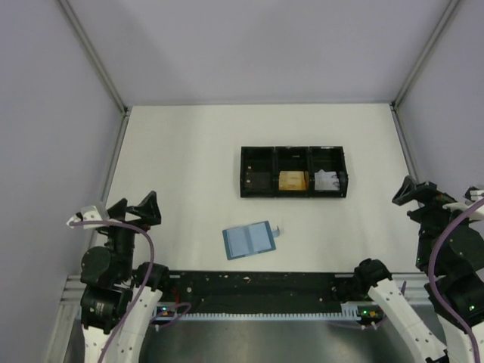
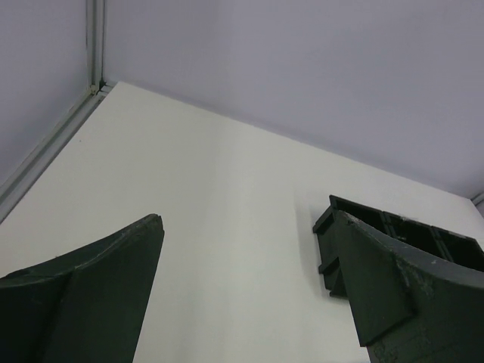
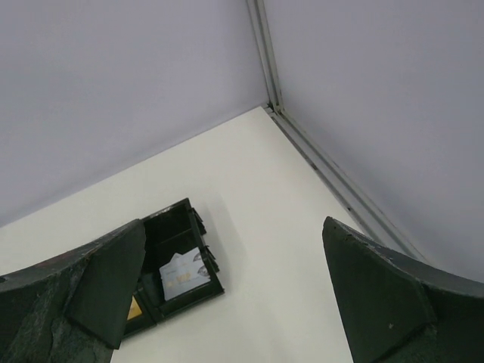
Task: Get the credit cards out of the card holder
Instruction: Reset both arms
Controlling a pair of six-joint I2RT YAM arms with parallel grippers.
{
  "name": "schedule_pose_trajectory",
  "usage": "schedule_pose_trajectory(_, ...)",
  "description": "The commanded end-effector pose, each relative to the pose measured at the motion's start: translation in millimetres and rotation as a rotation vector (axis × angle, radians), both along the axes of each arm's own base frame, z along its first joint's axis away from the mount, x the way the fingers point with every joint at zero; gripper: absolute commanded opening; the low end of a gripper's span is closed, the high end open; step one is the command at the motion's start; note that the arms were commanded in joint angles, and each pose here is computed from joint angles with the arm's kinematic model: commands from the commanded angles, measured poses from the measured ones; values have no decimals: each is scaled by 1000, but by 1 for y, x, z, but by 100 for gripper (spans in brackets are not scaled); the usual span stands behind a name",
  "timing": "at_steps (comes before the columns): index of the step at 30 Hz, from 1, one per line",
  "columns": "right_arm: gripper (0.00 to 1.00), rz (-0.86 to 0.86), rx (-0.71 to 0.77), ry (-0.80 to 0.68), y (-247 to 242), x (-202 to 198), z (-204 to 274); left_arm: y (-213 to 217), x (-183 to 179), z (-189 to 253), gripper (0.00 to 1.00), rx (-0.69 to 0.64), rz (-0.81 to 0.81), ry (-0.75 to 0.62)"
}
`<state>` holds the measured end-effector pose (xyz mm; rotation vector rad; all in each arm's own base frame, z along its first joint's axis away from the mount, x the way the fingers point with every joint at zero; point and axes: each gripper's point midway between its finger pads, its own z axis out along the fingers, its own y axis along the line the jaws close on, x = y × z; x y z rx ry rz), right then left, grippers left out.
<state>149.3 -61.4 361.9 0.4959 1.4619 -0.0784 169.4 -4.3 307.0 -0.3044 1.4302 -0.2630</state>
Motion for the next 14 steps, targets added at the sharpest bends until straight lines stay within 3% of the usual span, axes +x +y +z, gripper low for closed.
schedule_pose_trajectory(1,99,-44,-28,6,-10,-9,3,11,-18,19,99,-32,39,-104)
schedule_pose_trajectory(14,99,-59,-18,5,-14,-14,5,18,-29,24,99,-34,68,-132)
